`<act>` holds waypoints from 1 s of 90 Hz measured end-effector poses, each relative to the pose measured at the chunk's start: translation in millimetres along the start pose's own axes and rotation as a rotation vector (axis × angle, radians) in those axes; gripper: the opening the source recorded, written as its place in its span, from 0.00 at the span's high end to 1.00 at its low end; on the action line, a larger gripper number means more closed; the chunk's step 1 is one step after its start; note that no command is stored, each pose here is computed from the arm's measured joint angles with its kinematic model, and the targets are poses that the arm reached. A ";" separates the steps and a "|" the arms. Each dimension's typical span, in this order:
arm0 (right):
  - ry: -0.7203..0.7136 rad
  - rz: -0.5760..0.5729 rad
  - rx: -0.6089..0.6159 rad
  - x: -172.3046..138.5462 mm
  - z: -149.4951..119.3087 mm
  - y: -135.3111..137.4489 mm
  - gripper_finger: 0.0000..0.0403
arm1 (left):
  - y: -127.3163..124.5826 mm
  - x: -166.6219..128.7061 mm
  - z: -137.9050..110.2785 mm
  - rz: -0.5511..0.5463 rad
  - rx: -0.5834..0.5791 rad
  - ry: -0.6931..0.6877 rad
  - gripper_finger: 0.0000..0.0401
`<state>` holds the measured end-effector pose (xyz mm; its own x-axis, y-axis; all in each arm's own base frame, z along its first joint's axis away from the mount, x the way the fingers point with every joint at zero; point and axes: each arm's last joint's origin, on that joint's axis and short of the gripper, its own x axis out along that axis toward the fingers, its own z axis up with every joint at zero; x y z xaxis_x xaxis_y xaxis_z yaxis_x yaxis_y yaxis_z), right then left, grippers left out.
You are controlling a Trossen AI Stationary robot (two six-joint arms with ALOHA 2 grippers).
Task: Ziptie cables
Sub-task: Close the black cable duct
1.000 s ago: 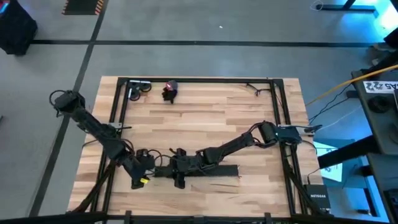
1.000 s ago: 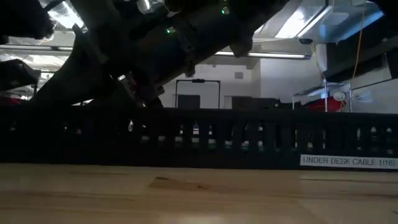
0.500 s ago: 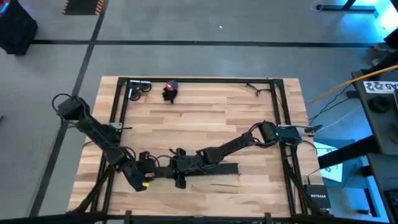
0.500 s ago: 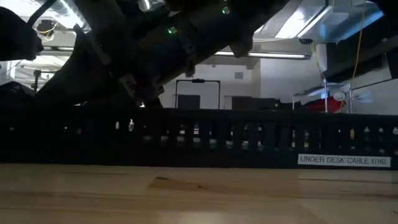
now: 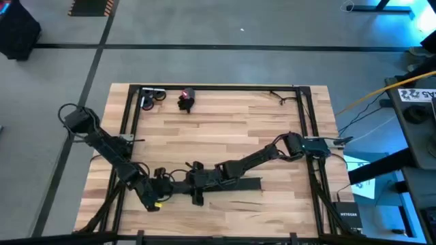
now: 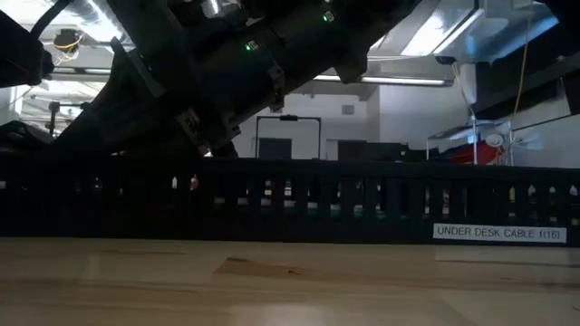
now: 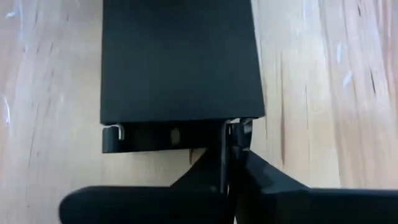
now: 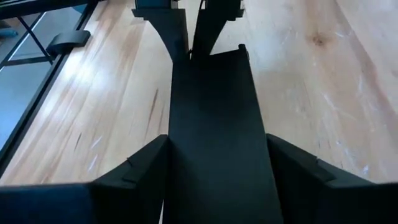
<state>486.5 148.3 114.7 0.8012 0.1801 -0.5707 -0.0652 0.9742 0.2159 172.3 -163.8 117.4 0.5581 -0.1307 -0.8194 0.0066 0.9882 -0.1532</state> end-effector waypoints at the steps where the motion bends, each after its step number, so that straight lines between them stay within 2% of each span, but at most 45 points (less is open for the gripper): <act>1: -0.001 -0.002 0.000 0.0 0.1 0.0 0.45 | 0.2 0.1 0.2 0.000 0.000 -0.001 0.99; 67: -0.042 -0.021 0.007 0.8 4.1 -5.9 0.45 | 2.5 1.2 2.7 0.014 0.001 -0.016 0.99; 90: -0.009 -0.028 0.032 0.0 3.7 -8.7 0.45 | 2.3 1.2 2.7 0.011 -0.017 -0.015 0.99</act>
<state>489.2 139.4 115.7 0.8080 0.1511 -0.5695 -0.0233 0.9740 0.2254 175.2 -161.4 117.5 0.5703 -0.1184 -0.8128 -0.0136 0.9881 -0.1535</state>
